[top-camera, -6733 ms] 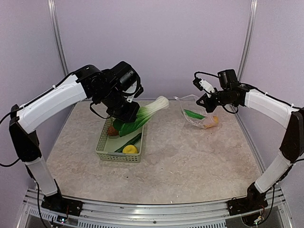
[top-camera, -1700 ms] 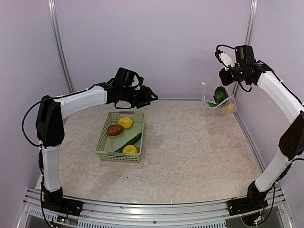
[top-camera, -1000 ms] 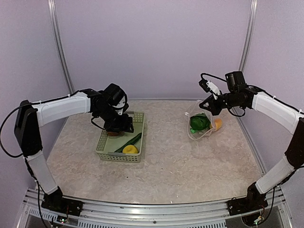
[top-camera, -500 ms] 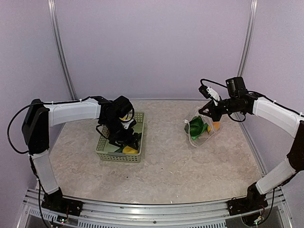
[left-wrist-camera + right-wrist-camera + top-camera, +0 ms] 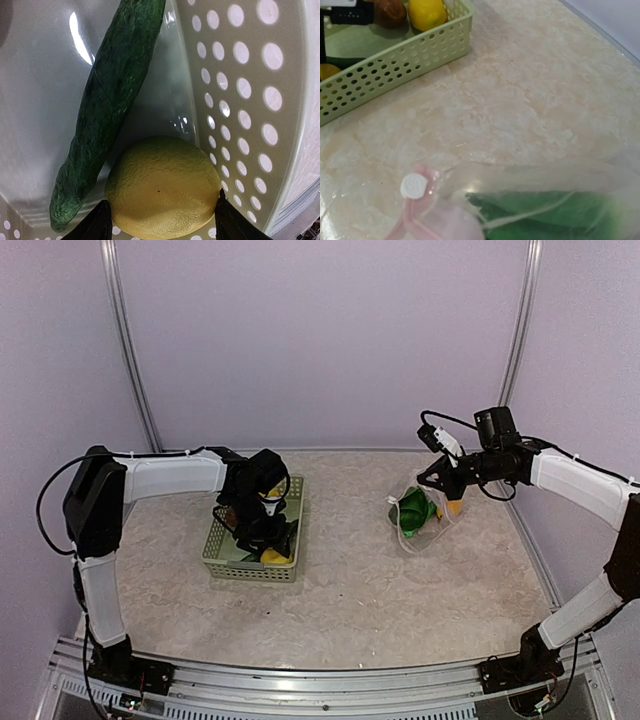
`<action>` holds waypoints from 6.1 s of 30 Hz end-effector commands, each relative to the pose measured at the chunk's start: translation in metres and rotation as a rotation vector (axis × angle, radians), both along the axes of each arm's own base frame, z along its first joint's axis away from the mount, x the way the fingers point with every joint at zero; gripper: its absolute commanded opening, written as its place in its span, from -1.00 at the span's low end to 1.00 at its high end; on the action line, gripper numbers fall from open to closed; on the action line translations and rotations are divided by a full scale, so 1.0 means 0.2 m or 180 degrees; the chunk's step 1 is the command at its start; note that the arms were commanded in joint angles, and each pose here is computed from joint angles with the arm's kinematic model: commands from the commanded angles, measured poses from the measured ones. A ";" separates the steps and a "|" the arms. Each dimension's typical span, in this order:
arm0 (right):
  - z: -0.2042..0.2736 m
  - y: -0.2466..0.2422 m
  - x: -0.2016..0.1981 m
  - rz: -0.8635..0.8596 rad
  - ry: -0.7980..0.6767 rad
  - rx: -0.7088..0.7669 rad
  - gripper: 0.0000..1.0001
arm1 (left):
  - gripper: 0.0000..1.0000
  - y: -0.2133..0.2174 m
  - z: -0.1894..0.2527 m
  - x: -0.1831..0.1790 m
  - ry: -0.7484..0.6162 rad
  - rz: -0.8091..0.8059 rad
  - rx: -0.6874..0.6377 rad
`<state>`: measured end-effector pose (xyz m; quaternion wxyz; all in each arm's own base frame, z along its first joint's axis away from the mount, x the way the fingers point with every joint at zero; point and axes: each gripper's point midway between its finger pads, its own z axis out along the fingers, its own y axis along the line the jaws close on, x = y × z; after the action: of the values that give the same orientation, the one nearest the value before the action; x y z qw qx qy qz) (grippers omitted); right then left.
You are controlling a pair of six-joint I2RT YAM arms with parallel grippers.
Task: Place the food in the zip-top bag and seal the zipper
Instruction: Pick up the fake fruit from the bin, then place the fake fruit in the zipper food storage bag, then adjust the zipper food storage bag at the center of the board, then pick up the fake vegetable from the bin.
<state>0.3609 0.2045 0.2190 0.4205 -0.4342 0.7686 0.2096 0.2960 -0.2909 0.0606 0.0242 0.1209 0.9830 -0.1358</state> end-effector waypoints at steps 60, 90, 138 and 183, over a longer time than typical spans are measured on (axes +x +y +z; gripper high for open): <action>0.45 0.13 -0.08 0.0126 0.0425 0.0743 -1.00 | -0.40 -1.38 0.99 0.21 -0.2460 -0.1149 -0.2147; 0.50 0.07 0.06 -0.0020 0.0401 0.0807 -1.00 | 0.86 -1.17 1.26 0.22 -0.3537 -0.0921 -0.1540; 0.53 -0.26 0.30 -0.1194 -0.0321 -0.0063 -1.00 | -1.00 -1.14 1.19 0.46 -0.2301 -0.0204 -0.1987; 0.16 -0.06 0.04 -0.0065 0.0022 0.0620 -1.00 | 0.45 0.17 0.47 0.20 -0.1563 -0.0042 -0.0135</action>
<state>0.3706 0.1985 0.2379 0.4333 -0.3756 0.7685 0.2839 0.3440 -0.3193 0.2055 0.3479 0.1877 0.9011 -0.1781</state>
